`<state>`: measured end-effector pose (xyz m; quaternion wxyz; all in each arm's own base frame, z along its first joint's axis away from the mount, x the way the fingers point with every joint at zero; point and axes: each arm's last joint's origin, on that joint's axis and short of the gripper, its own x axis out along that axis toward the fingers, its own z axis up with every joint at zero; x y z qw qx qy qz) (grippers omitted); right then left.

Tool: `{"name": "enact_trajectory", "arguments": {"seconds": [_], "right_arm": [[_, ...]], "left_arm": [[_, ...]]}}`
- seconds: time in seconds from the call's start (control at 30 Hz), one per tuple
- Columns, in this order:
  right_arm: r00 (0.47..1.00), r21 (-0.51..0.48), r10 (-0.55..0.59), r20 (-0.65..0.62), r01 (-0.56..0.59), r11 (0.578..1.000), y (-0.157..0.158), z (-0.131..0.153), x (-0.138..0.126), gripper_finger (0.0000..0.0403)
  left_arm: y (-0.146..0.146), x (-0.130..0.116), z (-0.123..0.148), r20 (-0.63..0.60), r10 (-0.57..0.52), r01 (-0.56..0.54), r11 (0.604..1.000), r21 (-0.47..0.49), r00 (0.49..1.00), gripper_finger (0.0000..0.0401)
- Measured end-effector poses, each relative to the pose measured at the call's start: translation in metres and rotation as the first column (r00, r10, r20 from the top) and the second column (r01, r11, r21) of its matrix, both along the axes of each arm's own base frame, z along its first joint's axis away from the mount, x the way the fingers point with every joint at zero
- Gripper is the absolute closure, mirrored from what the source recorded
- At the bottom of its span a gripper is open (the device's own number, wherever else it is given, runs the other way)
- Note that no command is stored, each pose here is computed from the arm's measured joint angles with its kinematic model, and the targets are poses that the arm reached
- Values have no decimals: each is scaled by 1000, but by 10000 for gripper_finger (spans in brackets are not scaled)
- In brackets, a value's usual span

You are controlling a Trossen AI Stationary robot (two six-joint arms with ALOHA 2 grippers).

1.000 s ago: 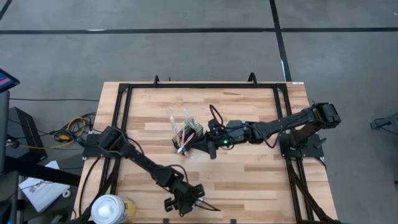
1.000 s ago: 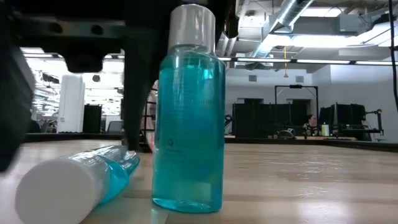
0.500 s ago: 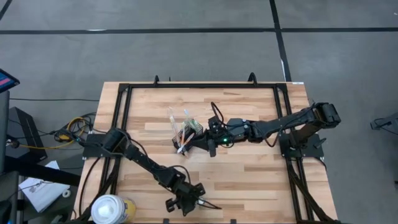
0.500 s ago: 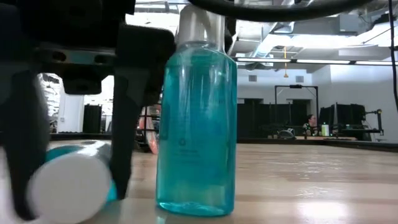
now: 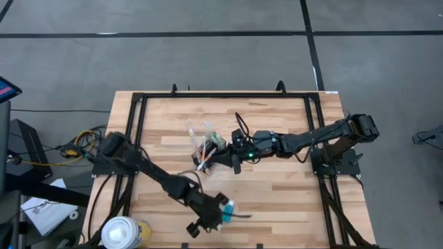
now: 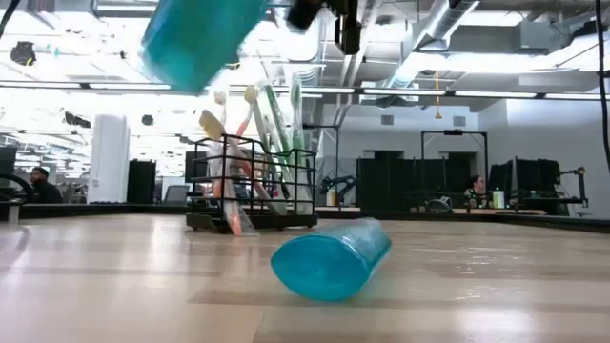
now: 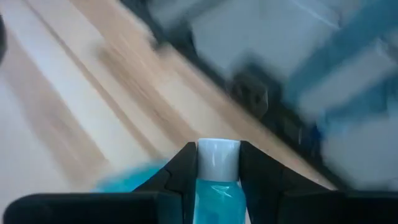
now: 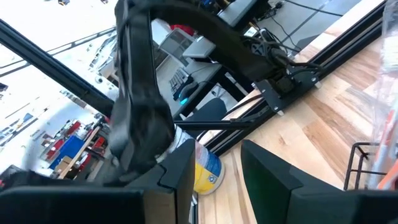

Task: Pick & Place toothbrushing station
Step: Put the left blue mouthwash into the wire organizer

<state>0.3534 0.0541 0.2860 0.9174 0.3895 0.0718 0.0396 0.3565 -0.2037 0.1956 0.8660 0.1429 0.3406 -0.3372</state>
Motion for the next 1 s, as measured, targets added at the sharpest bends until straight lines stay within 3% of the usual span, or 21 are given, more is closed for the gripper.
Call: {"name": "enact_trajectory", "arguments": {"seconds": [0.13,0.3,0.4,0.6,0.73,0.87,0.93,1.0], "right_arm": [[1000,0,2,0,-2,1000,0,0,0,282],[999,33,1,55,-3,999,-5,6,1,282],[991,19,6,131,-9,1000,-14,13,2,282],[952,-6,84,293,-86,996,-30,28,2,282],[922,-101,38,386,1,995,-42,46,-8,282],[966,-218,-150,212,197,956,-62,62,-38,282],[960,-270,-239,149,272,924,-70,72,-61,282],[945,-311,-283,163,322,894,-72,91,-90,282]], "left_arm": [[12,-3,42,76,95,-84,988,-127,993,315],[26,-9,81,102,213,-177,943,-281,972,316],[27,-11,85,106,262,-212,916,-342,959,317],[27,-16,74,55,327,-289,893,-345,944,317],[23,-24,58,-15,346,-330,880,-341,938,317],[22,-36,56,-18,399,-382,862,-332,917,318],[28,-45,65,11,438,-408,844,-348,899,318],[38,-50,77,58,500,-448,816,-365,864,318]]}}
